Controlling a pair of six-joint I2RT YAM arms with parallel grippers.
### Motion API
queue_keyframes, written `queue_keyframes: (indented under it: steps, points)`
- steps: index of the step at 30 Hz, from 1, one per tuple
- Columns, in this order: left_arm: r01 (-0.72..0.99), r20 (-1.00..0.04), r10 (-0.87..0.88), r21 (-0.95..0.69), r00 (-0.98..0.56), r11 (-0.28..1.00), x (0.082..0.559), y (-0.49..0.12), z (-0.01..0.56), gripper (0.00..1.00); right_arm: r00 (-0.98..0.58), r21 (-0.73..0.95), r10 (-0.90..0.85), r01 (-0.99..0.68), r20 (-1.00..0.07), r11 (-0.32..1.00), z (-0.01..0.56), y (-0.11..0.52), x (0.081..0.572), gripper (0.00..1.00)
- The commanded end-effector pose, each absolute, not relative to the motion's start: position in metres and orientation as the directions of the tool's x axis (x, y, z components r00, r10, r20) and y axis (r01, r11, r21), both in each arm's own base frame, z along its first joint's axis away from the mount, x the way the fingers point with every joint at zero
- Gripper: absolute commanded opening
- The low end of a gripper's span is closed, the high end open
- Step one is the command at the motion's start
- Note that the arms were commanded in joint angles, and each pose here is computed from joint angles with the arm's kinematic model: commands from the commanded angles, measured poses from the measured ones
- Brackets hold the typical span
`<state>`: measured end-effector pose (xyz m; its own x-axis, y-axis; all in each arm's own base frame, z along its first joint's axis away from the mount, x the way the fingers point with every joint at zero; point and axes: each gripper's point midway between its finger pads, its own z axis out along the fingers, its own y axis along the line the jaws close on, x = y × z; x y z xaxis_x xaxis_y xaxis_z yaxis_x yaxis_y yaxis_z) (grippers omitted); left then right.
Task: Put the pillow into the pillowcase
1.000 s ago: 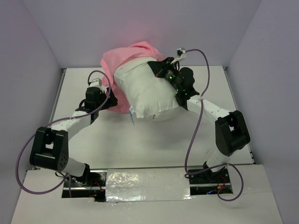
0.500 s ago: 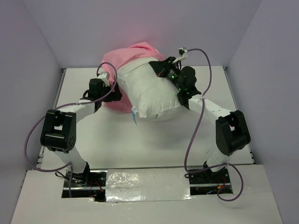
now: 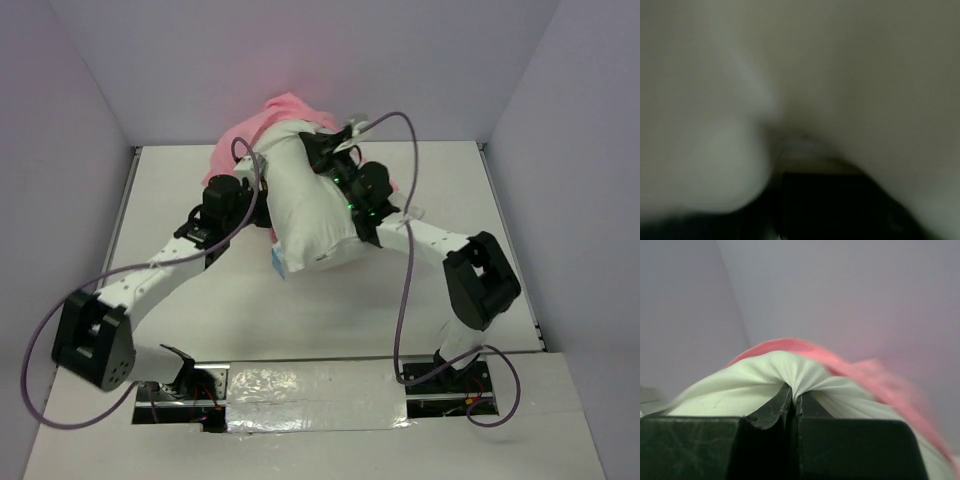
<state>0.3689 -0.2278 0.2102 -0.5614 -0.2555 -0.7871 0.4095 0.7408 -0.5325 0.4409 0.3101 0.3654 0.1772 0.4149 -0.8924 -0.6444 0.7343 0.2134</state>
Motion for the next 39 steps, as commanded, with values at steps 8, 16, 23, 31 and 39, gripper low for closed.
queue_keyframes:
  steps: [8,16,23,31,39]
  points:
    - [0.747,-0.769,-0.308,-0.63,-0.561,0.213,0.212,-0.304,0.409,0.0,0.581,0.206,0.118,0.088,-0.805,0.975,0.419,0.243,0.467,0.0]
    - [0.784,-0.776,-0.283,-0.611,-0.564,0.112,0.169,-0.301,0.433,0.0,0.534,0.248,-0.005,0.4,-0.845,0.882,0.416,0.19,0.47,0.0]
    - [0.74,-0.739,-0.247,-0.664,-0.627,0.111,0.135,-0.29,0.426,0.0,0.489,0.199,-0.128,0.562,-0.863,0.803,0.427,0.133,0.473,0.0]
    - [0.519,-0.539,-0.261,-0.842,-0.801,0.148,0.096,-0.262,0.389,0.0,0.369,0.159,-0.185,0.727,-0.911,0.668,0.421,0.088,0.483,0.0]
    - [0.371,-0.454,-0.272,-0.877,-0.848,0.305,0.107,-0.26,0.332,0.09,0.301,0.033,-0.232,0.672,-0.925,0.74,0.414,0.118,0.478,0.0]
